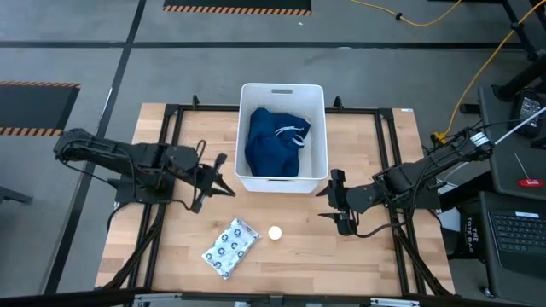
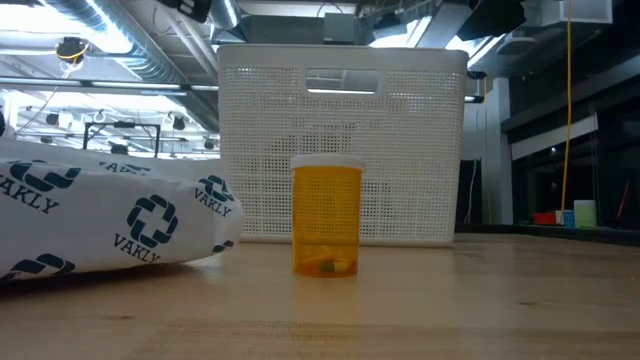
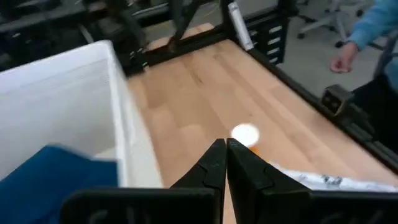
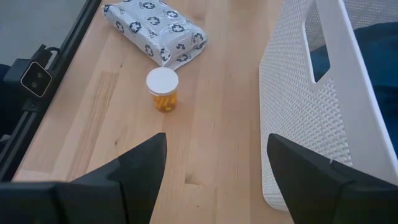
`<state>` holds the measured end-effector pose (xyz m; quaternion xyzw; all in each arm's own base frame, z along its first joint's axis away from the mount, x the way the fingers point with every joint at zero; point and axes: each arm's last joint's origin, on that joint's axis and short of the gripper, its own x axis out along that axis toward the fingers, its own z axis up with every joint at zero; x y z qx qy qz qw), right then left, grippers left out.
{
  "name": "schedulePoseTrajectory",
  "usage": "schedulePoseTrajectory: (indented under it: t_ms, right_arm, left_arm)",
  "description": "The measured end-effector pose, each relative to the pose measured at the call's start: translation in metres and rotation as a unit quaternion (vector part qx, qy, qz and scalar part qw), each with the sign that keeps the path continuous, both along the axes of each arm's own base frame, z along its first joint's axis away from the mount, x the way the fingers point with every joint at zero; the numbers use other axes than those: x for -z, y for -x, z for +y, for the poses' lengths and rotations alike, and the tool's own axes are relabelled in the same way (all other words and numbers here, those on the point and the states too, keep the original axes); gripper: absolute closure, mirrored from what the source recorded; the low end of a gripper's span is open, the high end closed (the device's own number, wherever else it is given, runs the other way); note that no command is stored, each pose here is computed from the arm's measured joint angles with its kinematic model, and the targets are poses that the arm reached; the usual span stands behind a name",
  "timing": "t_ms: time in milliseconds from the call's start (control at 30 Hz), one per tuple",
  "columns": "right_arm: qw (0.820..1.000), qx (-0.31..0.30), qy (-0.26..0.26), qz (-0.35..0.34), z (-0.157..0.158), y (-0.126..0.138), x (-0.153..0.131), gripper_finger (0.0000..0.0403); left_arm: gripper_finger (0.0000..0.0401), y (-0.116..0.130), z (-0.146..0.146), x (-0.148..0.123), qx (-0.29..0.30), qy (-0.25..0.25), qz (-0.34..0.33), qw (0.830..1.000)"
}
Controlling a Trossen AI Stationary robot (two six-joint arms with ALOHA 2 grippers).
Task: Pick & place medical supplies in basket/bin
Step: Put the orange pill bottle into the white bin
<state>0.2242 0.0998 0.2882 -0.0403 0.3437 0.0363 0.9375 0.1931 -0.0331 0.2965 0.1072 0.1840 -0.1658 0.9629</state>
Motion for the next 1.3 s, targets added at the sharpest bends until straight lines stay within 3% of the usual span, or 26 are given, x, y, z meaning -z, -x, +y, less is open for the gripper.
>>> schedulePoseTrajectory:
  t_ms: [567, 767, 1300]
  right_arm:
    - [1.0, 0.0, 0.0, 0.0, 0.0, 0.0, 0.0, 0.0124]
    - [1.0, 0.0, 0.0, 0.0, 0.0, 0.0, 0.0, 0.0124]
    - [1.0, 0.0, 0.0, 0.0, 0.0, 0.0, 0.0, 0.0124]
  left_arm:
    - [0.0392, -0.037, -0.051, 0.021, 0.03, 0.052, 0.004, 0.998]
    - [0.0391, -0.037, -0.066, 0.022, 0.054, 0.068, -0.004, 0.996]
    - [0.039, -0.032, -0.085, 0.026, 0.04, 0.078, 0.006, 0.996]
